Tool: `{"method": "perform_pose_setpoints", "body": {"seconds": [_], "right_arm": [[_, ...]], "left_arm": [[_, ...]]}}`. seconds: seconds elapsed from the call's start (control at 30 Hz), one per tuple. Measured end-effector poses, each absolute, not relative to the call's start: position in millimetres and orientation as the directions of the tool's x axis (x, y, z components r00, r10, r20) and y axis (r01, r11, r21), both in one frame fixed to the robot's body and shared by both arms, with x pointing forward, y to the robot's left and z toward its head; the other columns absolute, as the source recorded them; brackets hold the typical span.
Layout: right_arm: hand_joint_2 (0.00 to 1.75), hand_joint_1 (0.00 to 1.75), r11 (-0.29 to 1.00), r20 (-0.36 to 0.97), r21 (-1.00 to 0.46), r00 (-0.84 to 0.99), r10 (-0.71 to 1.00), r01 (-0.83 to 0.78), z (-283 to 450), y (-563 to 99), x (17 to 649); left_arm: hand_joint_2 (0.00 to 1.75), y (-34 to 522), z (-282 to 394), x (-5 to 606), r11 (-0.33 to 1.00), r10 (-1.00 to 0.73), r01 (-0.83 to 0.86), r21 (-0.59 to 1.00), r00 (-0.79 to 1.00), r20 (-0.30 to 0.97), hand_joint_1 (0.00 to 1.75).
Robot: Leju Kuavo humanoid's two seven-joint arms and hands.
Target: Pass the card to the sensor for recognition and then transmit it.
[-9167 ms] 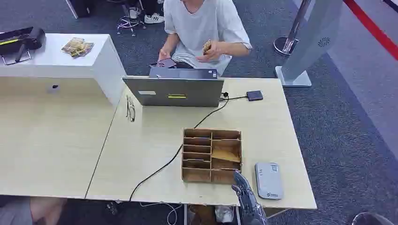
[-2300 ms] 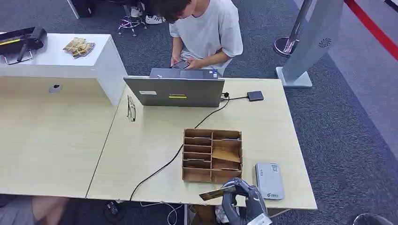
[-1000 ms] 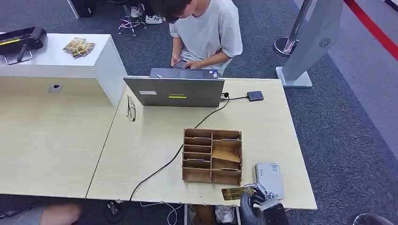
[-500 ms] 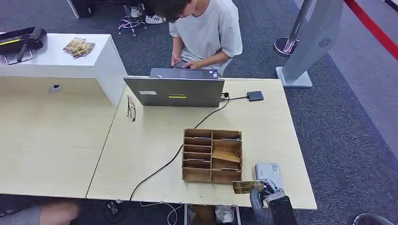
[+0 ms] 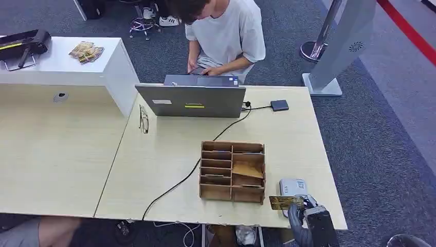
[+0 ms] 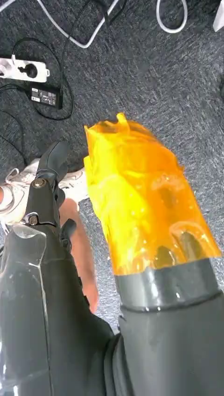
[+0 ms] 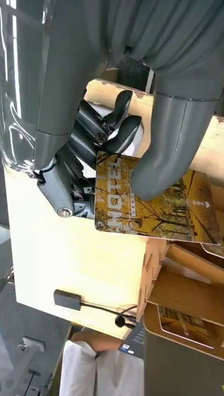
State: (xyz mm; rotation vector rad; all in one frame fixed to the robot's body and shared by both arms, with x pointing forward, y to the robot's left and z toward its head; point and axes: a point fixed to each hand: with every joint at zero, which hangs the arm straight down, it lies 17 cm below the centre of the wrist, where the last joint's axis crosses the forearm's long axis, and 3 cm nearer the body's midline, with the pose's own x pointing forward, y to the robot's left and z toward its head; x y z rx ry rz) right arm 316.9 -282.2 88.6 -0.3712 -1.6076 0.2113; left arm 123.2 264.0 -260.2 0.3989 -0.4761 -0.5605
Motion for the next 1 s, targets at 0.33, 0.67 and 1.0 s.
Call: {"method": "perform_pose_setpoints", "body": {"seconds": [0.33, 0.67, 1.0], "right_arm": [[1.75, 1.75, 0.919, 0.925, -0.38, 0.017, 0.381, 0.101, 76.1, -300.9, 312.6], [1.75, 1.75, 0.908, 0.915, -0.402, 0.1, 0.392, 0.119, 56.6, -337.1, 306.2], [1.75, 1.75, 0.9, 0.908, -0.41, 0.16, 0.387, 0.149, 38.0, -362.9, 305.5]], "left_arm": [[0.0, 265.3, -260.5, 122.0, 0.785, -0.572, 0.395, 0.477, 0.757, 0.316, 0.0], [0.0, 268.6, -262.0, 118.2, 0.792, -0.558, 0.387, 0.472, 0.773, 0.303, 0.0], [0.0, 269.8, -262.2, 117.4, 0.797, -0.549, 0.378, 0.471, 0.78, 0.302, 0.0]]}}
